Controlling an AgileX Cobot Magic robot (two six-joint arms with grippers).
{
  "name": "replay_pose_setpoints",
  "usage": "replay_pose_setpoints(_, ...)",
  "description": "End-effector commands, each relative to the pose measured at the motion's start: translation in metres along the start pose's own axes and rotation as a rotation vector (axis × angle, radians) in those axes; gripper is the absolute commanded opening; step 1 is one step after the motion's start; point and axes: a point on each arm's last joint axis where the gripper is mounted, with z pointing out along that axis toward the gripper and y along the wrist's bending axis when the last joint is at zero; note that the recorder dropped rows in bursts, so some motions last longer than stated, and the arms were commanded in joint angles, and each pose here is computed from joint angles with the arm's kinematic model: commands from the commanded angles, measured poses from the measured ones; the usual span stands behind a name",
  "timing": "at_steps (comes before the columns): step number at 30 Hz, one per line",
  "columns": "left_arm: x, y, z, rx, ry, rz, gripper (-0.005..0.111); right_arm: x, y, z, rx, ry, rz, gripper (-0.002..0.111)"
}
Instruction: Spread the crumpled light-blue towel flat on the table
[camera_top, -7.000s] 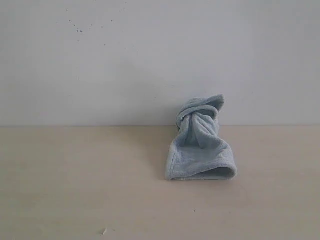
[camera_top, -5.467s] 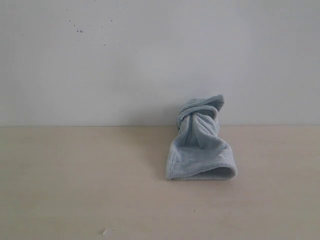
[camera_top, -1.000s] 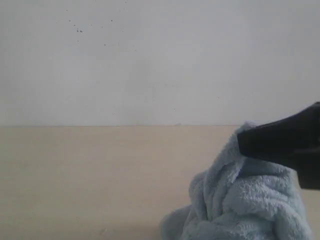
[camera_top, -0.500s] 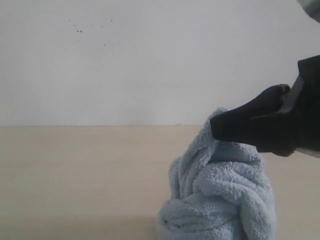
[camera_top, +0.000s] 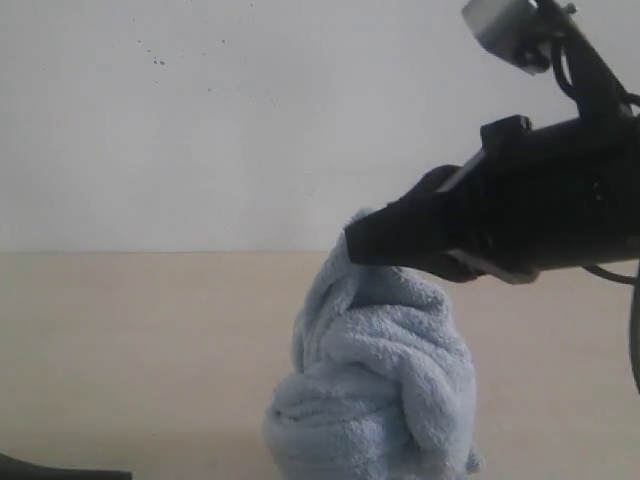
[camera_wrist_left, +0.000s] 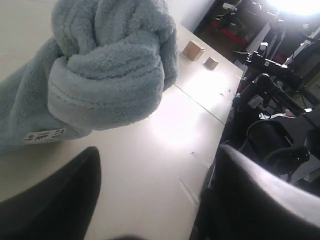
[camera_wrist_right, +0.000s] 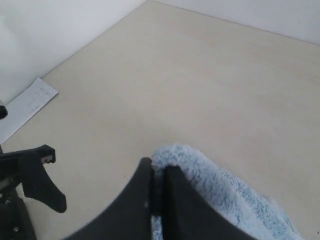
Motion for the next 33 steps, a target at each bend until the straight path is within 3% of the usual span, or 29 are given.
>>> replay_pose_setpoints(1, -0.012, 0.014, 0.009, 0.019, 0.012, 0.042, 0.063, -0.021, 0.001, 0.008, -0.025, -0.029, -0.022, 0.000)
replay_pose_setpoints(5, -0.019, 0.033, 0.021, 0.030, 0.048, 0.067, 0.063, -0.033, -0.001, 0.027, -0.106, 0.002, -0.012, 0.000)
replay_pose_setpoints(11, -0.041, 0.049, 0.058, 0.041, 0.138, 0.315, 0.063, -0.024, -0.009, 0.062, -0.246, 0.039, 0.063, 0.000)
replay_pose_setpoints(17, -0.021, 0.073, 0.077, -0.074, 0.297, 0.316, 0.063, -0.025, -0.008, 0.066, -0.292, 0.024, 0.035, 0.000)
replay_pose_setpoints(23, -0.036, 0.072, 0.079, -0.093, 0.267, 0.366, 0.063, -0.033, -0.003, 0.062, -0.320, 0.007, 0.009, 0.000)
replay_pose_setpoints(30, -0.058, 0.070, 0.073, -0.231, 0.246, 0.468, 0.063, -0.033, -0.006, 0.062, -0.300, 0.015, -0.001, 0.000)
replay_pose_setpoints(33, -0.062, 0.066, 0.069, -0.242, 0.230, 0.491, 0.063, -0.033, -0.006, 0.062, -0.298, 0.015, 0.002, 0.000)
